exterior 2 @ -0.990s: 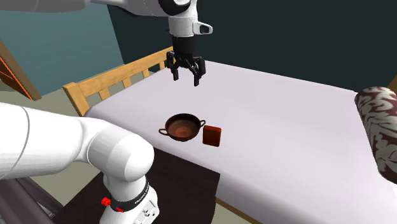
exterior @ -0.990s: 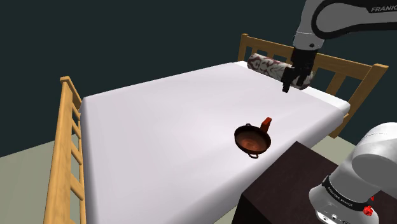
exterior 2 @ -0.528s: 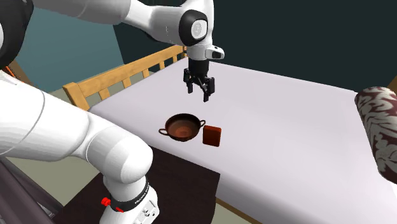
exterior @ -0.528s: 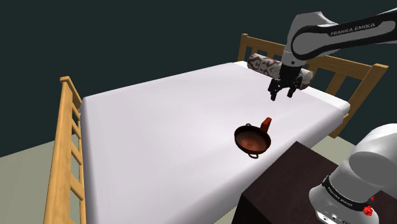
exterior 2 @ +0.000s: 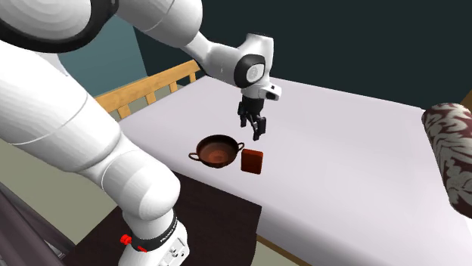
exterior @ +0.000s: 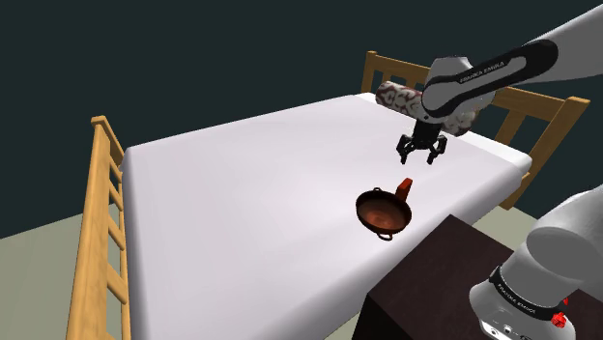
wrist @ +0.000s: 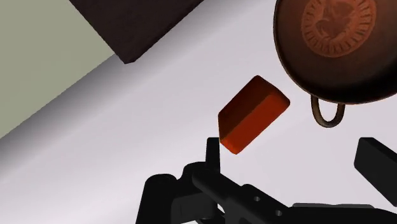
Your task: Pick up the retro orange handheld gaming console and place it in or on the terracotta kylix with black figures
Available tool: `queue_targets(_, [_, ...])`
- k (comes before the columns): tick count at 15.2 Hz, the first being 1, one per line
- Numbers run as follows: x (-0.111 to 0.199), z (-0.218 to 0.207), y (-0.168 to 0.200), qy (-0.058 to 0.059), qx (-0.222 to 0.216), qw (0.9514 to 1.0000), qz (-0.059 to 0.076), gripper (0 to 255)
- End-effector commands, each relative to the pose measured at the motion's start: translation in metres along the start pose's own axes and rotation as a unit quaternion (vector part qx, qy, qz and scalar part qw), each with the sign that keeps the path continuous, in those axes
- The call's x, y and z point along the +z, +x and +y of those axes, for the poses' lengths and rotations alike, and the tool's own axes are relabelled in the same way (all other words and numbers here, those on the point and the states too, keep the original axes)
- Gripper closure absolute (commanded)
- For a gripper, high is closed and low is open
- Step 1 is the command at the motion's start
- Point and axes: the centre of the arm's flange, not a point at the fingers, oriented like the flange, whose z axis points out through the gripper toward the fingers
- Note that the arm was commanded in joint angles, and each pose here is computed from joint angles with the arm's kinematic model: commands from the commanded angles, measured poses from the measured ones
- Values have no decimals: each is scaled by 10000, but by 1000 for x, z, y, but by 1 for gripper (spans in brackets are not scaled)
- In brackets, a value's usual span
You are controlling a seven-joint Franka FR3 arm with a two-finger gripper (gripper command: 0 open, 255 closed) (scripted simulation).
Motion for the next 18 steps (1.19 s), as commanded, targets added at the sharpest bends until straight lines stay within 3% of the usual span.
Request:
queue_targets(1, [21, 5, 14, 38, 363, 9993, -1, 0])
queue_targets(4, [54, 16, 35, 96, 887, 9960, -15, 0])
queue_targets(8, [98, 34, 60, 171, 1580, 9873, -34, 0])
queue_targets(18, [142, 34, 63, 179, 1650, 9861, -36, 0])
